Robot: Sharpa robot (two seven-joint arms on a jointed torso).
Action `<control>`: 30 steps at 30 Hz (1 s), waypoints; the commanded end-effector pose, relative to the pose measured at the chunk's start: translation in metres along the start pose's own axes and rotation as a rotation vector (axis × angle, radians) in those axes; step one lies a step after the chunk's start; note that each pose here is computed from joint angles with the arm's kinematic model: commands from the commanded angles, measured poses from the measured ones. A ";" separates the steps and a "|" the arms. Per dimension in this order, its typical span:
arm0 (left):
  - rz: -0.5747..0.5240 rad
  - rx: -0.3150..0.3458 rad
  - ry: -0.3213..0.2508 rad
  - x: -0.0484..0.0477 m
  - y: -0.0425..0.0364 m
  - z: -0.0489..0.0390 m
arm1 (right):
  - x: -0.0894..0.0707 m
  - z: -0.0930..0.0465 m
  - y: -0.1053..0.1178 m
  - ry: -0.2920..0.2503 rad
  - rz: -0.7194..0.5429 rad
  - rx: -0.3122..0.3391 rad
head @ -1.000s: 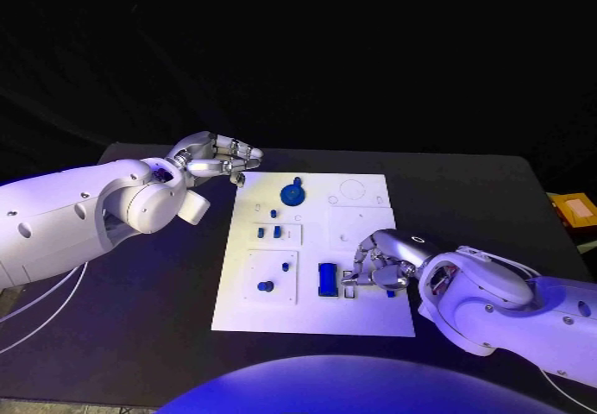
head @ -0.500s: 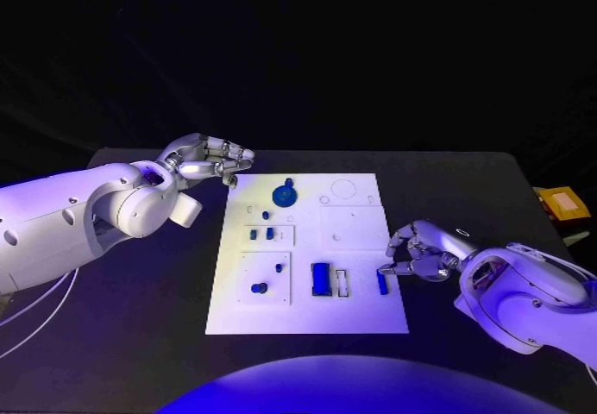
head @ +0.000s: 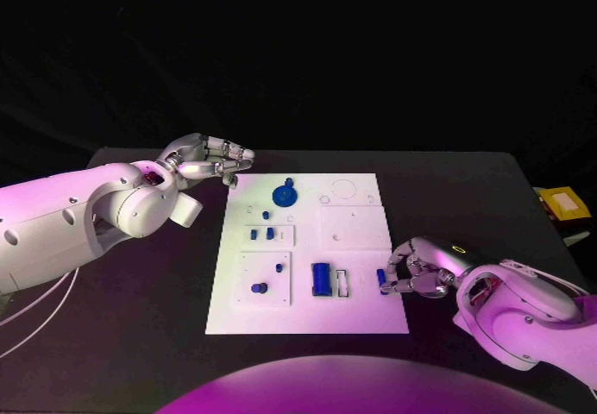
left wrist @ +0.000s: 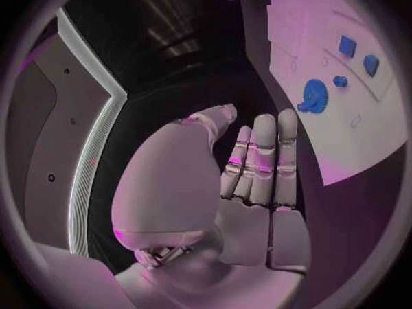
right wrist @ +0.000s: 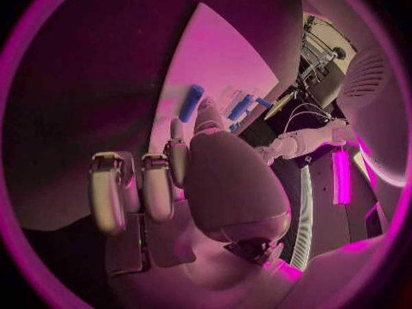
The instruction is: Assemble the parts on the task board
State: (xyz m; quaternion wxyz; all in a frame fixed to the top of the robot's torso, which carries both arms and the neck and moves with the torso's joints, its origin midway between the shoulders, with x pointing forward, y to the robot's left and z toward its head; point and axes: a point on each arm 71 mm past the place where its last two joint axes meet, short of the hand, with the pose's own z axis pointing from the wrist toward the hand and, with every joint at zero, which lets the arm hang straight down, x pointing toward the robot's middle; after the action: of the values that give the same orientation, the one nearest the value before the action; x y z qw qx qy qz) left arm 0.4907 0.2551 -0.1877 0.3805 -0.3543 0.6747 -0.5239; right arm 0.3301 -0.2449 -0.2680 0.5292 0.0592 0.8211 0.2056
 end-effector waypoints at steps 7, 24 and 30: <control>-0.007 0.009 0.010 0.0005 -0.0014 -0.0008 | 0.011 0.006 0.001 0.021 -0.007 0.024; -0.007 0.006 0.011 0.0000 -0.0012 -0.0017 | 0.025 0.015 0.008 0.041 -0.041 0.016; -0.007 0.005 0.010 0.0000 -0.0012 -0.0019 | 0.026 0.014 0.011 0.035 -0.034 0.011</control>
State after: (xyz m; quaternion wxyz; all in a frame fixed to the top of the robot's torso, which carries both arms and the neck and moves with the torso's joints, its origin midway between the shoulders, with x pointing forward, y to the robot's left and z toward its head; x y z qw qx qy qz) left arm 0.4897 0.2579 -0.1874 0.3813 -0.3555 0.6749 -0.5223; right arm 0.3326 -0.2176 -0.2819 0.5293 0.0483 0.8179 0.2201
